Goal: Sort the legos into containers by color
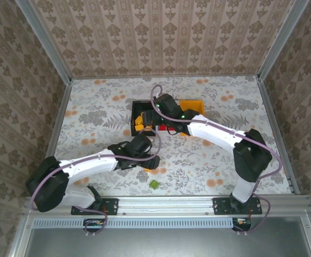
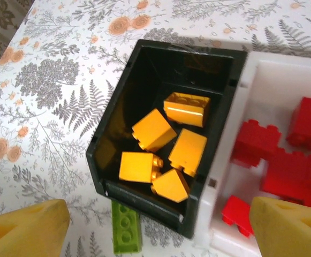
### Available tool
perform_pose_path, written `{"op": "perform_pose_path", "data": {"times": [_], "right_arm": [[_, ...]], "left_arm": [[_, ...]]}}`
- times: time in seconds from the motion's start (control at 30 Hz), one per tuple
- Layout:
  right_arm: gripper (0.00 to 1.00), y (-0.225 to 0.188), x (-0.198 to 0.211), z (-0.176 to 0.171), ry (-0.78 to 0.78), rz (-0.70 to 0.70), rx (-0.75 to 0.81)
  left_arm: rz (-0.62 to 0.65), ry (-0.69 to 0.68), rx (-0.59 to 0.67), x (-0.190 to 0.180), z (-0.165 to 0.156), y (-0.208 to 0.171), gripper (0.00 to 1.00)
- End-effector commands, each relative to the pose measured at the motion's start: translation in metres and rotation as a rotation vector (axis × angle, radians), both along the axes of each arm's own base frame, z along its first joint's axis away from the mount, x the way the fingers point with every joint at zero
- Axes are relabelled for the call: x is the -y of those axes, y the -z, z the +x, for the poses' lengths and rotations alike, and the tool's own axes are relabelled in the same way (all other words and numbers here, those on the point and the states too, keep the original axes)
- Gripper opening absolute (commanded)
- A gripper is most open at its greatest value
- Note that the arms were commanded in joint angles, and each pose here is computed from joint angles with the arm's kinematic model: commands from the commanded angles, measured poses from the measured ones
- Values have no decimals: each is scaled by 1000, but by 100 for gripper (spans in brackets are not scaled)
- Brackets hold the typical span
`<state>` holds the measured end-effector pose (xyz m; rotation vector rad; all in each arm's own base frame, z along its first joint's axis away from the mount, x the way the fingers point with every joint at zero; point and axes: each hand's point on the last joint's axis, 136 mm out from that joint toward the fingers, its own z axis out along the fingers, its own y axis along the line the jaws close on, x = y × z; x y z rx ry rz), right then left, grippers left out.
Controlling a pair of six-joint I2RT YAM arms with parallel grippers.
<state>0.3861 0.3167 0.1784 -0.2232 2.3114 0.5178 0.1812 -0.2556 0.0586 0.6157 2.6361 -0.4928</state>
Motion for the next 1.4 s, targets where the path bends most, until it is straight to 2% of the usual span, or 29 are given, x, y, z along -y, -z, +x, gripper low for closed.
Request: {"op": "perform_pose_path", "data": {"times": [0.0,0.1,0.27,0.47,0.5,0.6,0.73,0.9,1.1,1.37], "right_arm": [[89,-6,18,-2,48,34,21],[89,-5,31,-8,65,35,22],[90,-9,50,-14,98,40,37],[90,-11,63,-13,122,46,38],[90,-10,64,-14,122,45,36],[90,-8,67,-14,127,46,30],[90,-7,68,-14,132,57,28],[90,-8,72,-15,138,59,33],[91,-10,82,-16,158,63,40],[91,-18,96,-17,188,83,54]], "left_arm": [[85,49,-25,-2,-10,6,74],[145,57,-39,-8,-16,15,70],[191,79,-80,-10,-26,29,58],[232,87,-68,-8,-25,37,53],[237,89,-50,-7,-24,34,54],[222,104,12,-1,-23,17,64],[207,111,28,0,-24,8,63],[253,120,-24,-2,-28,27,61],[280,123,-62,1,-26,45,45],[236,118,-5,9,-15,25,20]]}}
